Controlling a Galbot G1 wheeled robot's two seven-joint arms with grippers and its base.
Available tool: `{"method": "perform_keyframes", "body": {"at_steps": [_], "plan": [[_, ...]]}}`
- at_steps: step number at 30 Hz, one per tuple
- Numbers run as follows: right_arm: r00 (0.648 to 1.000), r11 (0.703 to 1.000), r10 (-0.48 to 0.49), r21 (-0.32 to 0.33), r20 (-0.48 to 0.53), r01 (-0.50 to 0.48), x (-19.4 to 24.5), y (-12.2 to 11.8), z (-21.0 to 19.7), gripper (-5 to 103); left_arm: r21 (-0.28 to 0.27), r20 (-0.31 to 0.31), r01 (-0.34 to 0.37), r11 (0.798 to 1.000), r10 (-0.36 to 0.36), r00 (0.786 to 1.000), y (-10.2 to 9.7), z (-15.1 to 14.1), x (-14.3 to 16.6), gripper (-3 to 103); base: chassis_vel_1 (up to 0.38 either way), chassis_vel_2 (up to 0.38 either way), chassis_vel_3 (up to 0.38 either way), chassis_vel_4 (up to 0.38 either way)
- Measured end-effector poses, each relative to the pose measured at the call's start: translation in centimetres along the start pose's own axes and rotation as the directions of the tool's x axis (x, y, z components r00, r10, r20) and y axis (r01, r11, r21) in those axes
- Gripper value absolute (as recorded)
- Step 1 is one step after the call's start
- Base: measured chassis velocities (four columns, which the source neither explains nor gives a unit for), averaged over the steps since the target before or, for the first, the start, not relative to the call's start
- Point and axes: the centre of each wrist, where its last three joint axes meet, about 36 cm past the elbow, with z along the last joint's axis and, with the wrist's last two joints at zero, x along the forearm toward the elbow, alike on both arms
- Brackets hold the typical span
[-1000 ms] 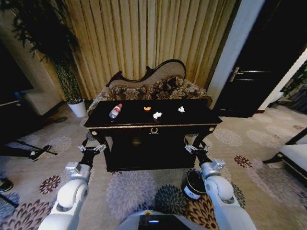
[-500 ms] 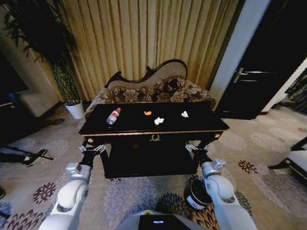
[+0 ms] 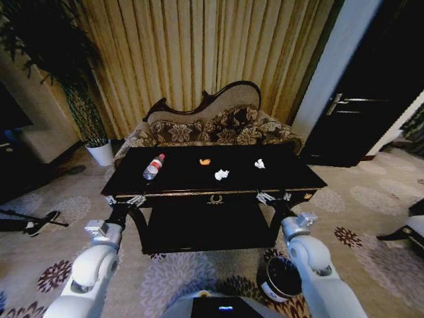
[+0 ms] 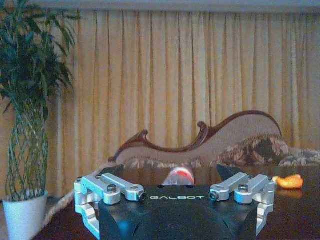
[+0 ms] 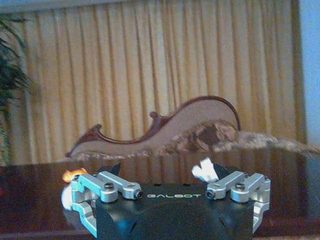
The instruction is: Move to the front of the table and place the trash on the table into the trash bin.
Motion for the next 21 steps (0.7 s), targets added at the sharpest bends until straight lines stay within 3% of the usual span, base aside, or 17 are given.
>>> {"method": "perform_keyframes", "body": {"at_steps": [8,11,21], "plan": [[0.993,0.992,-0.121,0.021,-0.012,0.121,-3.5,0.1,-3.1,100,-0.020,0.002,-0.003,1.000,0.003,1.000,0.5,-0.7,-0.3,100,0.000,0.000,0.000,0.000],[0.985,0.985,-0.168,0.025,-0.031,0.168,-6.9,0.4,-3.2,100,-0.018,-0.014,0.004,1.000,-0.004,1.000,0.6,-0.2,-0.1,100,0.000,0.000,0.000,0.000],[0.980,0.982,-0.187,0.023,-0.072,0.189,-15.5,0.6,-2.6,100,-0.013,-0.021,0.011,1.000,-0.011,1.000,0.4,-0.1,0.5,100,0.000,0.000,0.000,0.000]]}}
